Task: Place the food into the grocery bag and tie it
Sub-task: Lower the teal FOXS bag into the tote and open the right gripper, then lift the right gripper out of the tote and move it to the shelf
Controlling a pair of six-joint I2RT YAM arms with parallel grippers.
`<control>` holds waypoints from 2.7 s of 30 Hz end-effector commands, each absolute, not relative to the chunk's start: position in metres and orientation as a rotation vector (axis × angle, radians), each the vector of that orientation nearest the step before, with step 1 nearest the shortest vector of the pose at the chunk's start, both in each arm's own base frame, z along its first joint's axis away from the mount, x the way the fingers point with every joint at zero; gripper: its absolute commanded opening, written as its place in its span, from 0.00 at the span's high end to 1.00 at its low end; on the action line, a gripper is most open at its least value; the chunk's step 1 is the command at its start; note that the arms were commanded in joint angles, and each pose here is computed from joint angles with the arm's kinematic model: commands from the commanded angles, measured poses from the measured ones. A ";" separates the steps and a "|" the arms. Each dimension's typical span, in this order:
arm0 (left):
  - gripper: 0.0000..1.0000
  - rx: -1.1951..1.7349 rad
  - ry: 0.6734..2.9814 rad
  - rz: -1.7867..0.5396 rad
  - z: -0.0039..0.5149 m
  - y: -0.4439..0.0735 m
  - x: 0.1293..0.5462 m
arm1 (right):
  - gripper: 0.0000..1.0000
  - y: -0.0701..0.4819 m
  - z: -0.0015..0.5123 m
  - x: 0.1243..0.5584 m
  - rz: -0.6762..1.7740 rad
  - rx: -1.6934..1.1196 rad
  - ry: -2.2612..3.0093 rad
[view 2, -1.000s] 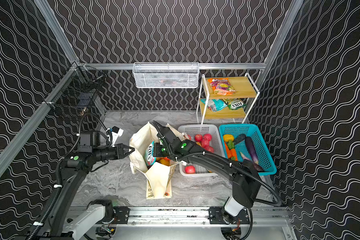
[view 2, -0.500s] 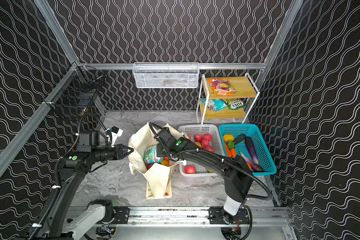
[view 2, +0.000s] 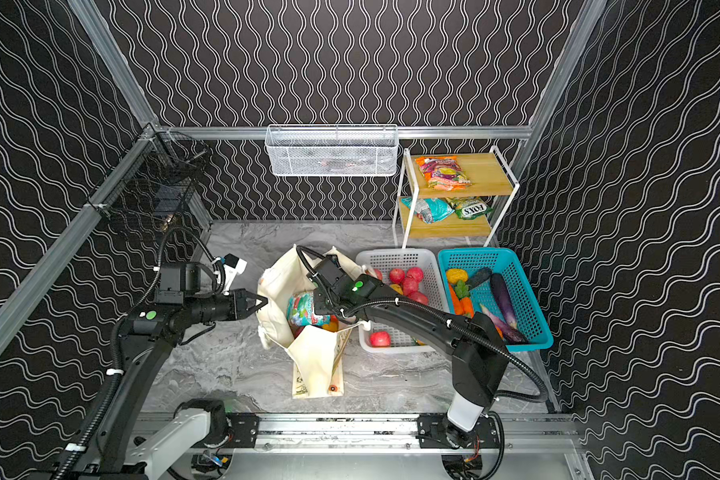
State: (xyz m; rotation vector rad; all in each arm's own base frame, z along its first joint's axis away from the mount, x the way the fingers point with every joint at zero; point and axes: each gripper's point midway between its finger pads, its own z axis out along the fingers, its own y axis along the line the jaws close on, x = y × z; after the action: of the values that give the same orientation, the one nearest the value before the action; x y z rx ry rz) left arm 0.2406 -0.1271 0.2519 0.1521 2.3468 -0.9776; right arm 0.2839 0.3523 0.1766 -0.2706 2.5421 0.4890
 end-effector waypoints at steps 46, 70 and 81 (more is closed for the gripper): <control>1.00 0.196 2.346 -0.969 0.258 -0.129 0.261 | 0.35 0.288 0.412 0.283 0.546 -0.190 1.974; 1.00 0.205 2.340 -0.973 0.262 -0.129 0.256 | 0.28 0.043 0.490 0.397 0.510 0.398 1.695; 1.00 0.212 2.338 -0.986 0.259 -0.131 0.259 | 0.30 -0.033 0.454 0.464 0.866 0.645 1.637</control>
State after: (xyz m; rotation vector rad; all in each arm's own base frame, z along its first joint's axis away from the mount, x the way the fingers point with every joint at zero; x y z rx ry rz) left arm 0.2569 -0.1288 0.2554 0.1678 2.3691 -0.9797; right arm 0.4511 -0.0436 0.4424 0.6685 1.6896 0.6562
